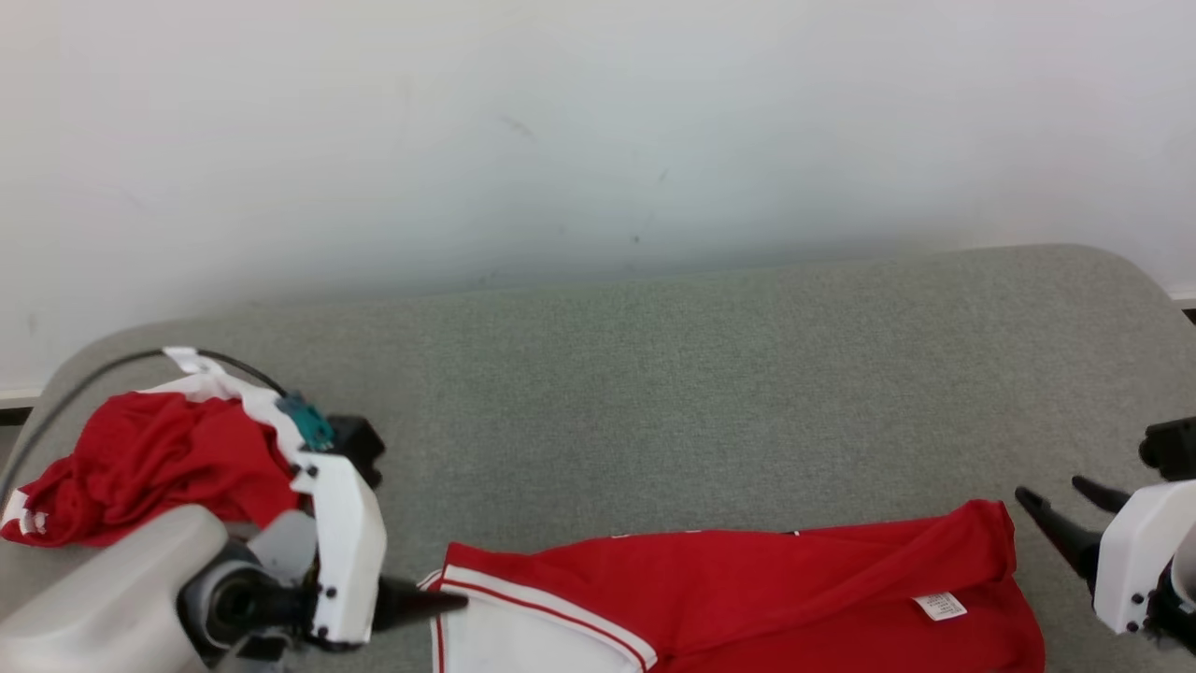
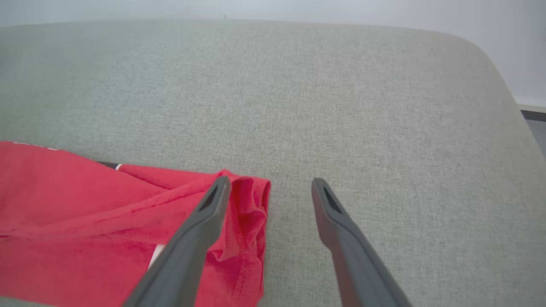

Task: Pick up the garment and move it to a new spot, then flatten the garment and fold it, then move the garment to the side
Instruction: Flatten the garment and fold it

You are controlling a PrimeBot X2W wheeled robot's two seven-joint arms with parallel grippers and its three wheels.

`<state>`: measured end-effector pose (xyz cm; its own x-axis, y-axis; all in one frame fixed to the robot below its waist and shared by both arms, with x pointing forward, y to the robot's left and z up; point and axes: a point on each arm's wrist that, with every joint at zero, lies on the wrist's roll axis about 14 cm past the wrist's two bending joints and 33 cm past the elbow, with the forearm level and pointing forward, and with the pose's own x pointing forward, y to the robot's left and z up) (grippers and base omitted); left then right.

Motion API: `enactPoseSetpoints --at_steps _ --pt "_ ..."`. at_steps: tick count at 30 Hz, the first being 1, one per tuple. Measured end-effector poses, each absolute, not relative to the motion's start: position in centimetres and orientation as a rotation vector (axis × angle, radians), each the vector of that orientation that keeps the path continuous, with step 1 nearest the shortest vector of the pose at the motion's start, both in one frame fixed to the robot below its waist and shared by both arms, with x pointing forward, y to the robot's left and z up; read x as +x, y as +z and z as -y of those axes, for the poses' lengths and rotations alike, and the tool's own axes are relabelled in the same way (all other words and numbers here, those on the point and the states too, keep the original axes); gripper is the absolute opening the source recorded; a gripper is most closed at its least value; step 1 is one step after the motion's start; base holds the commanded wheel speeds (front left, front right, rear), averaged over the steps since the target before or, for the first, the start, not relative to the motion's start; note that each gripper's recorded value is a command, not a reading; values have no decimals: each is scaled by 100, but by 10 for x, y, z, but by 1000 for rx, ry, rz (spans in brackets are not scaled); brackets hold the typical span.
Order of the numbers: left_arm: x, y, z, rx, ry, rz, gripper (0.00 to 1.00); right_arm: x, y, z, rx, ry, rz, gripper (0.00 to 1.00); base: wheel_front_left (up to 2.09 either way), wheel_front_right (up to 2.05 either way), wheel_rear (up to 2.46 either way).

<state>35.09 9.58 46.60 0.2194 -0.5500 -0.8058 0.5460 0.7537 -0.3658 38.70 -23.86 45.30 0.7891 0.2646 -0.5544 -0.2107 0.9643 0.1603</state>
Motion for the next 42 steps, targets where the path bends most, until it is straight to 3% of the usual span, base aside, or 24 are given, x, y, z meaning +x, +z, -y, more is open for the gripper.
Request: enactPoseSetpoints --at_steps 9,13,22,34,42 --pt "416 543 -100 -82 -649 -582 100 417 522 247 149 215 -264 100 0 0 0" --pt "429 563 -109 -103 -581 -373 100 425 546 247 207 190 -110 100 0 0 0" --pt "432 598 -141 -165 -372 22 100 418 571 250 269 153 59 100 0 0 0" --pt "401 612 -164 -205 -157 240 100 380 538 244 358 43 124 100 0 0 0" --pt "380 572 -167 -225 -63 207 100 362 527 224 326 47 124 100 0 0 0"
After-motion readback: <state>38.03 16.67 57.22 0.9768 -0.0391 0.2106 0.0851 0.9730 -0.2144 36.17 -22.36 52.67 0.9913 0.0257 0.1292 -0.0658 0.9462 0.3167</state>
